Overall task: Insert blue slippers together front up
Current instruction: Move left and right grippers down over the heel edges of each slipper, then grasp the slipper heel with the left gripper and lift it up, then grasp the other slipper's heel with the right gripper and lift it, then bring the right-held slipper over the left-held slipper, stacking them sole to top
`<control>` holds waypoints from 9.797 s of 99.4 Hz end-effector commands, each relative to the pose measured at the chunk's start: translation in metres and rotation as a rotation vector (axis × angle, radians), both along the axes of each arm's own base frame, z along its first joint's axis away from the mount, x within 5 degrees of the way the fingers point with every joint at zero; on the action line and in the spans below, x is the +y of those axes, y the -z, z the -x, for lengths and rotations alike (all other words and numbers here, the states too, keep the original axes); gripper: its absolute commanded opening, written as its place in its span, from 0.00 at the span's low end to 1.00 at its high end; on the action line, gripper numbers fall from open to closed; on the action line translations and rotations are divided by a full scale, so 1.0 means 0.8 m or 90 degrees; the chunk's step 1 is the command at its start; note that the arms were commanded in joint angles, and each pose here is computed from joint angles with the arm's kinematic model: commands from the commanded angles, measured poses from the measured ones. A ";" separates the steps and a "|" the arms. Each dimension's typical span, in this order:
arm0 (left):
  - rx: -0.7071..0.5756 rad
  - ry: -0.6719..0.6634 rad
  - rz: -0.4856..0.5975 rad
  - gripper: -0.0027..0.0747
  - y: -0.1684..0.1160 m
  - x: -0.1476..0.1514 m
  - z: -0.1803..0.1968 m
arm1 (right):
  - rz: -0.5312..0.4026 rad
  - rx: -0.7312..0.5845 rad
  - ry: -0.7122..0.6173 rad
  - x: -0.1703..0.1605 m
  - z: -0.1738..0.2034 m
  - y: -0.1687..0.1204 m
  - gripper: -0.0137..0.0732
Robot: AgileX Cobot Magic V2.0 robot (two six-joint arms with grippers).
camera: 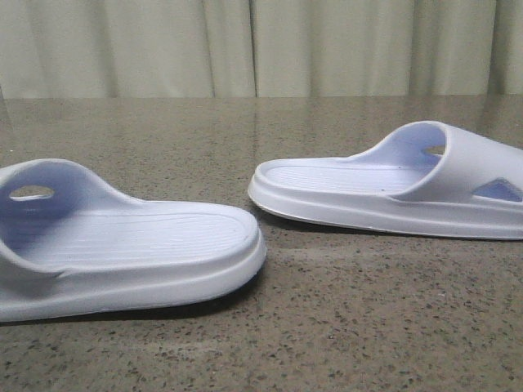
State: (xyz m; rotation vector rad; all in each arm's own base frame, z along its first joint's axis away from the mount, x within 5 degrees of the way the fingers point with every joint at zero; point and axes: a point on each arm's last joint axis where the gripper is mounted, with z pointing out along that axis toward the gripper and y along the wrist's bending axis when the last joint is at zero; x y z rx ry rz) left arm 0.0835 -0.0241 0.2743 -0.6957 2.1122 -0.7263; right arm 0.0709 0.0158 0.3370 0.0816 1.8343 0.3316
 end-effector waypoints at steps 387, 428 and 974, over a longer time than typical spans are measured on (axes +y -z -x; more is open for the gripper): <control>-0.134 0.071 0.097 0.06 -0.088 -0.020 -0.032 | -0.050 -0.007 0.042 -0.003 -0.043 -0.003 0.58; -0.135 0.073 0.094 0.06 -0.088 -0.020 -0.032 | -0.144 0.161 0.097 -0.001 -0.112 0.049 0.58; -0.096 0.477 0.555 0.06 -0.107 -0.105 -0.074 | -0.308 0.098 -0.235 0.098 -0.146 -0.018 0.03</control>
